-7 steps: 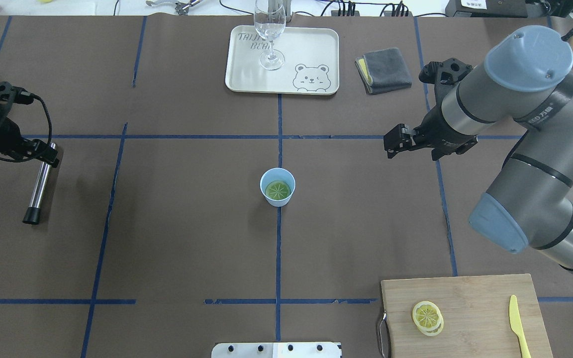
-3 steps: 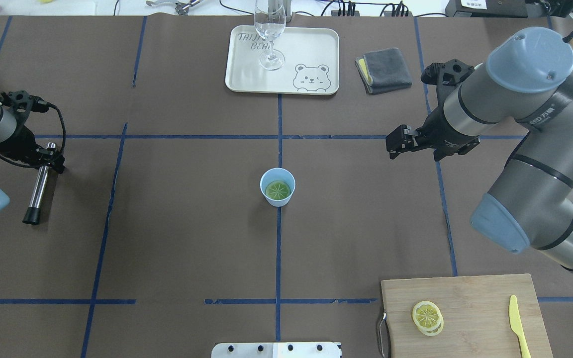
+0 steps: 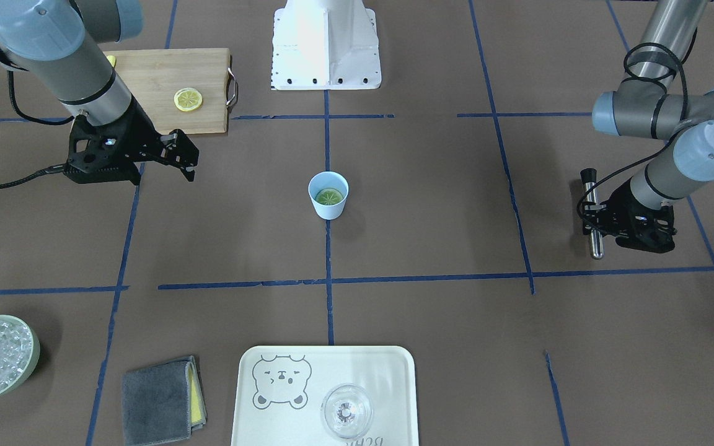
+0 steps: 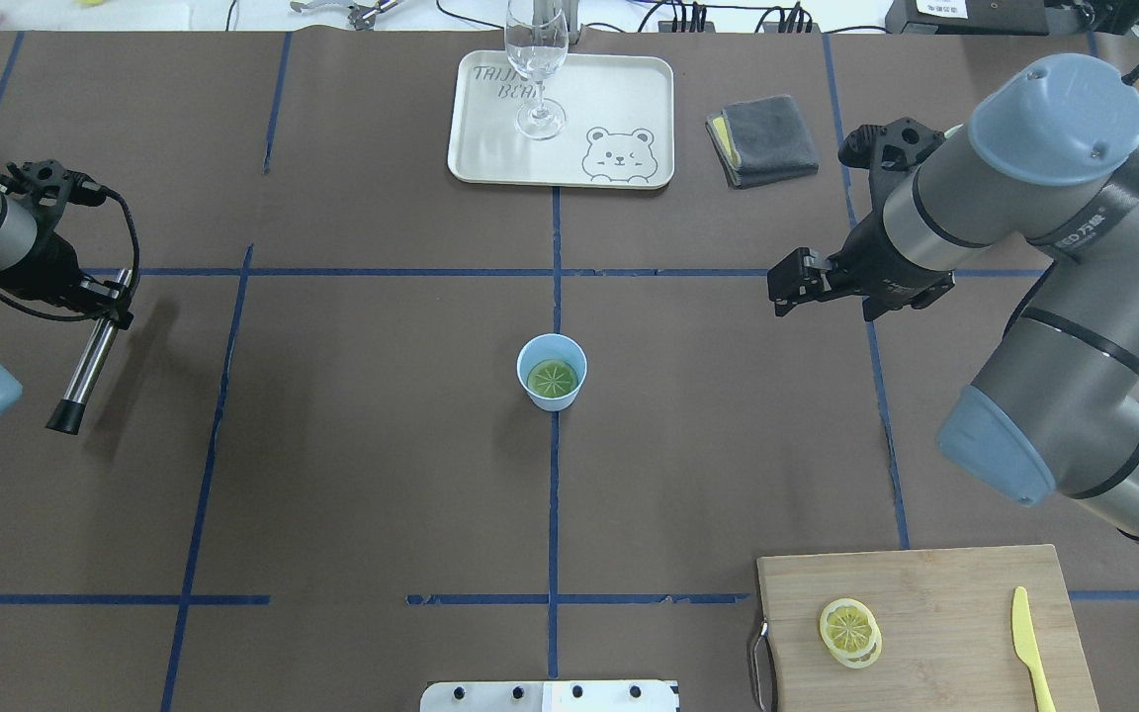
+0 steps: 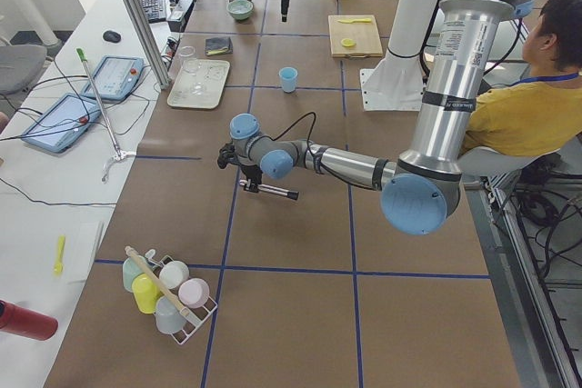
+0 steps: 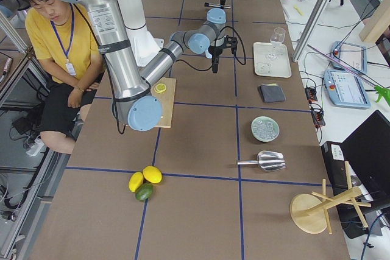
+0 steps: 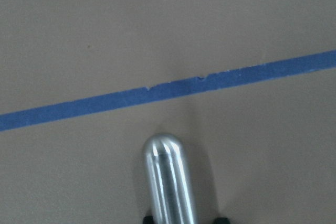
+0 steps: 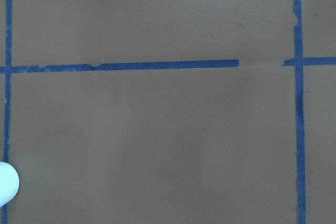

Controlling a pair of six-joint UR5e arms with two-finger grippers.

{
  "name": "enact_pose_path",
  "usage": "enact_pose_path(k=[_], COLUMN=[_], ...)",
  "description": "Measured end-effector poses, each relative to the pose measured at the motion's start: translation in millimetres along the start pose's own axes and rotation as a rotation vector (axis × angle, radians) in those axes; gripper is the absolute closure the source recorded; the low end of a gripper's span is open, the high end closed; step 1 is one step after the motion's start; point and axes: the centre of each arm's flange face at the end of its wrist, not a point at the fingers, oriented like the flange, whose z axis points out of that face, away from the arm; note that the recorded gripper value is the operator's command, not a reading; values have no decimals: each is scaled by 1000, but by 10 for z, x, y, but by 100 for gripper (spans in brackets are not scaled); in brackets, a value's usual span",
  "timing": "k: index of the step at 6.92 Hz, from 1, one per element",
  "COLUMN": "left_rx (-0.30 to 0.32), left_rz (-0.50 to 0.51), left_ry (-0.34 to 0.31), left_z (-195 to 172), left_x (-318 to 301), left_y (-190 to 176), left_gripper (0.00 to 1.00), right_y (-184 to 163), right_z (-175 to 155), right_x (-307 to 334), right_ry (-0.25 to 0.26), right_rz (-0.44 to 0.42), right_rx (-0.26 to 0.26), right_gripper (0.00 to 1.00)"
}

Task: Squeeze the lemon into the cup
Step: 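Raise the right gripper away while the left gripper grasps the metal rod, then carry the rod into the cup with the left gripper while right moves off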

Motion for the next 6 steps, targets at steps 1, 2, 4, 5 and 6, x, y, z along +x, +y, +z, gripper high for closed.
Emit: enact_pose_path(k=[1, 2, 4, 5, 6], left_rx=[28, 69, 163, 218, 296], left_rz=[20, 54, 175, 263, 334], left_ry=[15, 40, 114, 144, 153], left_z=[-146, -377, -893, -1100, -1315], left_x=[134, 357, 1261, 1949, 2596], left_y=[-18, -41, -275, -320, -362], left_gripper=[100, 100, 100, 100, 100], right_y=[3, 3, 6, -25, -68], right_z=[1, -8, -46, -85, -121], right_x=[7, 10, 59, 121, 191], right_ry=[1, 0, 0, 2, 7], right_rz=[1, -1, -1, 7, 18], right_rx=[0, 1, 6, 14, 23], right_gripper=[0, 0, 0, 0, 0])
